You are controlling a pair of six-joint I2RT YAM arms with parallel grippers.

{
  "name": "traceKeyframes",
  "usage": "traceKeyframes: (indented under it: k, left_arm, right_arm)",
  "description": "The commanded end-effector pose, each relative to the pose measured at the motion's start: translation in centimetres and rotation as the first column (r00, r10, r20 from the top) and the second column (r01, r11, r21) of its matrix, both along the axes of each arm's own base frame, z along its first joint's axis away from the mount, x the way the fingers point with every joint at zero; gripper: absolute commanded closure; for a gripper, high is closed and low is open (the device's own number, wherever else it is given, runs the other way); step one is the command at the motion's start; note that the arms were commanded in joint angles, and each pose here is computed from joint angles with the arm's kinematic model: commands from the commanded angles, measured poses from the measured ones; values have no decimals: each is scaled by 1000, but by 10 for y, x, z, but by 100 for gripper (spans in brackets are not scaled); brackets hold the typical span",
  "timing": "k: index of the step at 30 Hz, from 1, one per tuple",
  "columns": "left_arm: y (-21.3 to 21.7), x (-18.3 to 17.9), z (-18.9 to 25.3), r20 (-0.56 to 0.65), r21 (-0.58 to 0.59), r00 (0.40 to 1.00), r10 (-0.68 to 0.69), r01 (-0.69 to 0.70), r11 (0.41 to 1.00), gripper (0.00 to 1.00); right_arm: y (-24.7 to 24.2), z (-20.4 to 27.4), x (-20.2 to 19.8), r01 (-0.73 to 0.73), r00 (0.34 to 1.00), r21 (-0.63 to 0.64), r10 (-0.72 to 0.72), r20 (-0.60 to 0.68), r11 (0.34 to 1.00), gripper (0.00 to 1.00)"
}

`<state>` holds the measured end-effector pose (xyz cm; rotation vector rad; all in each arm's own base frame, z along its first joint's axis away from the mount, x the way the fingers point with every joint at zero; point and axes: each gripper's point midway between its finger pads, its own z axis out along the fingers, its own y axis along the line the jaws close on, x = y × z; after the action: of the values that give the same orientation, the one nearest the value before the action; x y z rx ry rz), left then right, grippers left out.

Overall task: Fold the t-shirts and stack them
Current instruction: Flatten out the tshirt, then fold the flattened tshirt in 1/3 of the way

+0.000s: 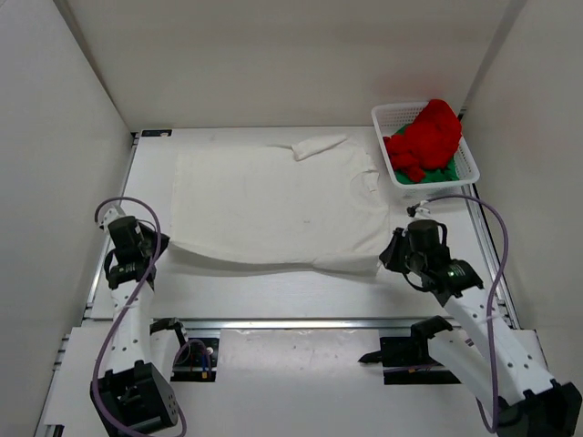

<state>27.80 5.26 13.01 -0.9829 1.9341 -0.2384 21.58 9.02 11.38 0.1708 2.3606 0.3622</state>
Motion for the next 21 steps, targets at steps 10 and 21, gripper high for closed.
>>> traceKeyframes:
  k: [10,21]
  left_arm:
    - [-17,43,16,61,-32,997,-39,41,999,100]
    - [18,111,-3,-3,-100,999,52,-52,994,100]
  right_arm:
    - [14,41,84,-7,997,100,0,73,995,100]
    - [22,41,224,28,998,128,-36,56,991,100]
